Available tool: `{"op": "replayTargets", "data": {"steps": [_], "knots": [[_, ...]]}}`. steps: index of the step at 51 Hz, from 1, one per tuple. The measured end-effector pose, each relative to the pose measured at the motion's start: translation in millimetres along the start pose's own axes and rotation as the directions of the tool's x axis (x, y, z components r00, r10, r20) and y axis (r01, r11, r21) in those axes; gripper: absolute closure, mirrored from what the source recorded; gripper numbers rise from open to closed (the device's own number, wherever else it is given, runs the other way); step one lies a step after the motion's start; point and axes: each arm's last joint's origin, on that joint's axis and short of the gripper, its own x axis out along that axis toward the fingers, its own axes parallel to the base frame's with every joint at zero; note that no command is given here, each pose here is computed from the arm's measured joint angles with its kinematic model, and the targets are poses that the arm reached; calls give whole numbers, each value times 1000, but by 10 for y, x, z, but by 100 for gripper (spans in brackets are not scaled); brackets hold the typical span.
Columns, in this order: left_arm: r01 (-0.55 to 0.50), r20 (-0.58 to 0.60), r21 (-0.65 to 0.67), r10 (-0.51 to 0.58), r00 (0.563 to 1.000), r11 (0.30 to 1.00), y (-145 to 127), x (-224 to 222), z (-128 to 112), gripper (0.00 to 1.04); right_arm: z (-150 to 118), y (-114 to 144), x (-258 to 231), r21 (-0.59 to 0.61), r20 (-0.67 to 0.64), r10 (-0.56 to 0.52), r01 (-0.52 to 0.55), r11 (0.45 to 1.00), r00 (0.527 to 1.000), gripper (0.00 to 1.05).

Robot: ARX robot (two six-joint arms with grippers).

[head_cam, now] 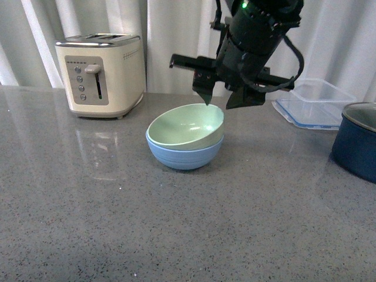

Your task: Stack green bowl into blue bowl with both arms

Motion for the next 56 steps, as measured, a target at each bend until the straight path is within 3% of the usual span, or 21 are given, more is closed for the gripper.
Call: {"op": "replayTargets", "data": {"steps": [5, 9, 11, 13, 15, 17, 23, 28, 39, 56], "knots": [[0, 0, 0, 0, 1000, 1000, 0, 0, 0, 7, 63, -84, -351, -3, 128, 105, -105, 994, 986, 49], [0, 0, 0, 0, 1000, 1000, 0, 0, 0, 7, 114, -226, -883, -51, 365, 211, -206, 977, 907, 34], [0, 0, 0, 0, 1000, 1000, 0, 0, 0, 7, 97, -322, -1152, -78, 524, 142, -118, 990, 840, 38], [1, 0, 0, -1, 1000, 1000, 0, 0, 0, 7, 3, -486, -1461, -70, 672, 48, -1, 998, 739, 47], [0, 0, 0, 0, 1000, 1000, 0, 0, 0, 7, -162, -654, -1672, -69, 744, 10, 62, 996, 668, 56], [0, 0, 0, 0, 1000, 1000, 0, 0, 0, 7, -347, -811, -1758, -77, 771, -2, 97, 992, 636, 65], [1, 0, 0, -1, 1000, 1000, 0, 0, 0, 7, -733, -1066, -1712, -103, 758, -15, 142, 985, 652, 83], [0, 0, 0, 0, 1000, 1000, 0, 0, 0, 7, -1193, -1306, -1507, -142, 683, -27, 169, 975, 730, 104], [0, 0, 0, 0, 1000, 1000, 0, 0, 0, 7, -1568, -1528, -1667, -143, 711, -19, 170, 975, 703, 104], [0, 0, 0, 0, 1000, 1000, 0, 0, 0, 7, -2011, -1737, -1740, -142, 701, -25, 174, 974, 712, 104]]}}
